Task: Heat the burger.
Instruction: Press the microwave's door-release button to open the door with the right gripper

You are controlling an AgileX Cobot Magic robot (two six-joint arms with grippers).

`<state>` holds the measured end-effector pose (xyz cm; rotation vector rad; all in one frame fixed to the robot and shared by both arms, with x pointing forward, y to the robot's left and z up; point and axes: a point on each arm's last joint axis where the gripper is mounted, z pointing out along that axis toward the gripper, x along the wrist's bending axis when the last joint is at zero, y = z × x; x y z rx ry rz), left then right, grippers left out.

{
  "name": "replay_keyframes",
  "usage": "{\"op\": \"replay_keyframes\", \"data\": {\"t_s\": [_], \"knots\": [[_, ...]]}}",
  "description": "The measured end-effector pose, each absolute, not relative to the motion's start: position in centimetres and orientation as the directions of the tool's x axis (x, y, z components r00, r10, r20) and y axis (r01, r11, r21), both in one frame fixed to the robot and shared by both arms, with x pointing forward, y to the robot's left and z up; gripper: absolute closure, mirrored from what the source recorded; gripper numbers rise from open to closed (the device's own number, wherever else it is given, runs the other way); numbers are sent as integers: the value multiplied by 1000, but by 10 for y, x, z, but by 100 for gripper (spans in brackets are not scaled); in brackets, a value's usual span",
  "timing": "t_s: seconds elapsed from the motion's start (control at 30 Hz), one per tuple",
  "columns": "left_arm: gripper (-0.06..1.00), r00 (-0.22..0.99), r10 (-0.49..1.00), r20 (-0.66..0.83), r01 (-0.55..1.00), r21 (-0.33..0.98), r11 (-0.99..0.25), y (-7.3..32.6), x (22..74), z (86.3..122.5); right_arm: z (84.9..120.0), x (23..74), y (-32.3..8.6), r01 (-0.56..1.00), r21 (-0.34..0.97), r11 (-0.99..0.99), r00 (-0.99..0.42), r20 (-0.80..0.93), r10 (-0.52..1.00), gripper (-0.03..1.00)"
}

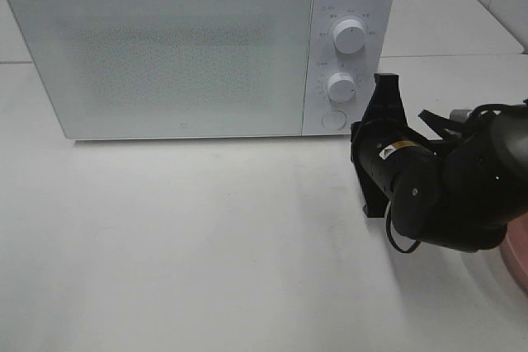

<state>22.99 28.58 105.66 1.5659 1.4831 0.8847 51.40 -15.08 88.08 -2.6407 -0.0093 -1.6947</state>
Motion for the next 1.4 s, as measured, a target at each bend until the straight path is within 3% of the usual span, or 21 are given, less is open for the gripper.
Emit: {"op": "replay_keyframes", "data": {"t_s": [0.63, 1.4], "knots": [[-3, 73, 997, -30, 447, 895, -5, 286, 230, 1057, 862, 567, -138, 11, -34, -999, 449, 893, -26, 96], [-3, 71, 997, -28, 447, 894, -7, 286, 230, 1057, 850, 579, -137, -28, -44, -999, 456, 889, -52, 96]]}}
